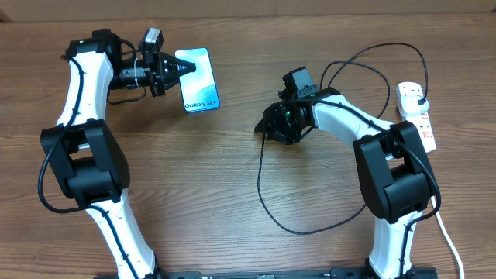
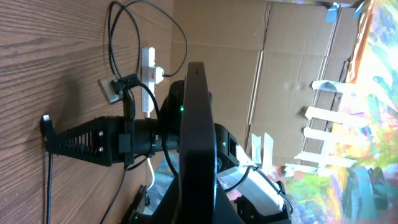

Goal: Plug charger to phone and switch on socket
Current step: 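Lower the right gripper onto the black cable's USB-C plug, then grasp the plug with the right gripper and lift it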

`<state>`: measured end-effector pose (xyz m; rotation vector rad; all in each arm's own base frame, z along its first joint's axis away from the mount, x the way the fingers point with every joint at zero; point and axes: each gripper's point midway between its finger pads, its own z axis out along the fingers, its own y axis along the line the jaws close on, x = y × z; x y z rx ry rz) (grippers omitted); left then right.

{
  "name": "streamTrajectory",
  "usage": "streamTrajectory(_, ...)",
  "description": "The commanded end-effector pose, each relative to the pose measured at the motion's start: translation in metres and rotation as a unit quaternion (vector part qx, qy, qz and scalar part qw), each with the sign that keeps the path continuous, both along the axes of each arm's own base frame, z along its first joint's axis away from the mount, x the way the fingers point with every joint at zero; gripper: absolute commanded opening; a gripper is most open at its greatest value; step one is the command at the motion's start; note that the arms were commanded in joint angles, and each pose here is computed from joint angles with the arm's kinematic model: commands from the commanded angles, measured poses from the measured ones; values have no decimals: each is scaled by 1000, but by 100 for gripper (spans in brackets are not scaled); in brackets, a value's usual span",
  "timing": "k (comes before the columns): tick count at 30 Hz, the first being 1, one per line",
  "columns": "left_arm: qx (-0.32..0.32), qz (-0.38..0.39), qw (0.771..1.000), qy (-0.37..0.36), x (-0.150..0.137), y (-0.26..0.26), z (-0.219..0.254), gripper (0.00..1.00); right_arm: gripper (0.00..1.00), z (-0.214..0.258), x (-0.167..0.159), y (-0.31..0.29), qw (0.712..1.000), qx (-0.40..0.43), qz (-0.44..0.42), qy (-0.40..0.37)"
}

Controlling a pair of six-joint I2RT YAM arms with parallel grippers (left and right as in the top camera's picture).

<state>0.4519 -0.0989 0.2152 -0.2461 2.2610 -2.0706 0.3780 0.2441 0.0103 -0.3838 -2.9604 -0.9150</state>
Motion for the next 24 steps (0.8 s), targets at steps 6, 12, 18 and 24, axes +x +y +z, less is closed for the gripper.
streamTrajectory(6, -28, -1, 1000, -6, 1, -4, 13, 4, 42, -12, -6, -6, 1000, -21, -3, 8)
streamTrajectory(12, -29, -1, 1000, -6, 1, -4, 14, 4, 41, -13, -6, -7, 1000, -24, -5, 8)
streamTrajectory(18, -29, -1, 1000, -6, 1, -4, 14, 4, 41, -20, -7, -8, 999, -30, -6, 14)
streamTrajectory(24, -29, -1, 1000, -6, 1, -4, 14, 4, 37, -32, -9, -9, 999, -33, -17, 32)
